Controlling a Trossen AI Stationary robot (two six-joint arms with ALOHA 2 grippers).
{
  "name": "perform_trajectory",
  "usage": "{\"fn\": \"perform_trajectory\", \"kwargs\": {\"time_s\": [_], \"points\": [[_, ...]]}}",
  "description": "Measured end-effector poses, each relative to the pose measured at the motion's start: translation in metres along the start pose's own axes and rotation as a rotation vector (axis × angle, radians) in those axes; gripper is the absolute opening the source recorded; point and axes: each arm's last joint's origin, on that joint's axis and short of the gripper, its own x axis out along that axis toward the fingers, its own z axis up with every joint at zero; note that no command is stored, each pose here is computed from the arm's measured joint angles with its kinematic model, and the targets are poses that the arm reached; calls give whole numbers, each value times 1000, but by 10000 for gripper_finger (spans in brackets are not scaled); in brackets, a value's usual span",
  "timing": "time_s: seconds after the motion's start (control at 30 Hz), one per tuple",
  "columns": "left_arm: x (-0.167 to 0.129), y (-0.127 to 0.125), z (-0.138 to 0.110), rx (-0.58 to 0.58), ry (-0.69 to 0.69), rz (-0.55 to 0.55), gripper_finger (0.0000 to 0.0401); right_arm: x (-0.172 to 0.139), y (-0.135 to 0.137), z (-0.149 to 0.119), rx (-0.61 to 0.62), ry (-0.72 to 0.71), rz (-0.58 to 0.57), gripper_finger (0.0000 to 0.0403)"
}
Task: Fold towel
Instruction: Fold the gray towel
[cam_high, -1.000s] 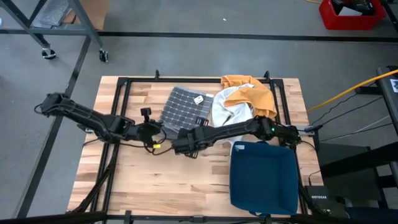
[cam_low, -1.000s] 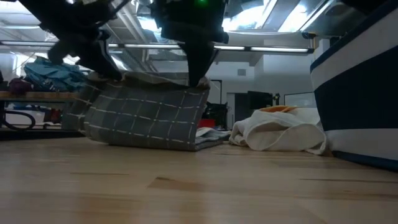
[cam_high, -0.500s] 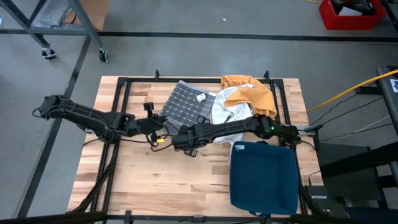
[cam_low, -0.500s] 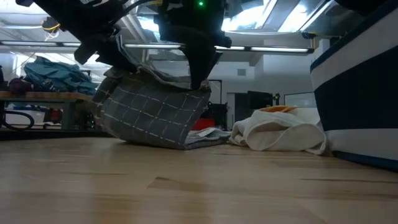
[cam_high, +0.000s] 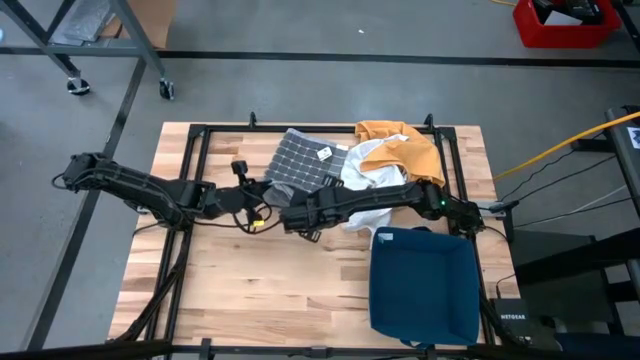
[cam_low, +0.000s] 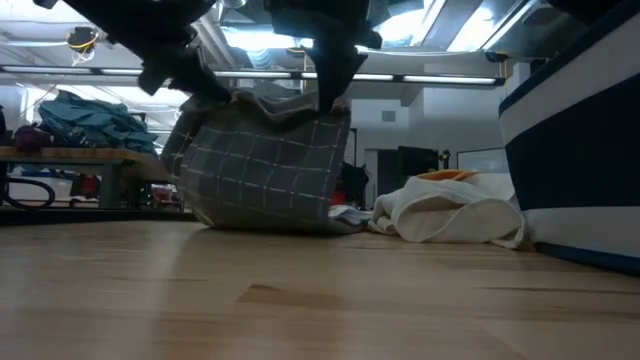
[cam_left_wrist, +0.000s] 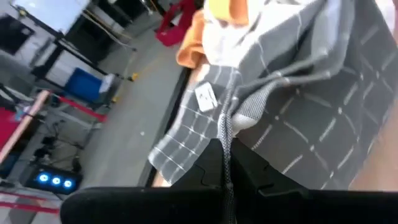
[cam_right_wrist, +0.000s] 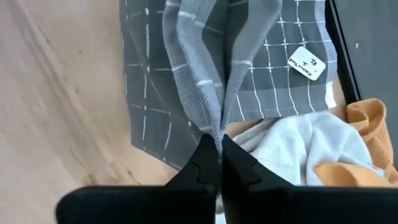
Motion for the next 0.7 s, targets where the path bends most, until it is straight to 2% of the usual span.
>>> {"fn": "perform_trajectory", "kwargs": {"time_s": [0.1,0.23,0.43,0.7], "points": [[-4,0,3,30,-2,-13,0,-5,0,0,13,-18,15,1],[-19,-4,9,33,36,-85,0,-16,9,-5,4,-21,97,1],[-53,-12,14,-30,82,-238,0,-33,38,-14,-30,-72,225,1],[-96,-35,22,-54,-18,-457,0,-61,82,-25,-3,-234,395,1]]}}
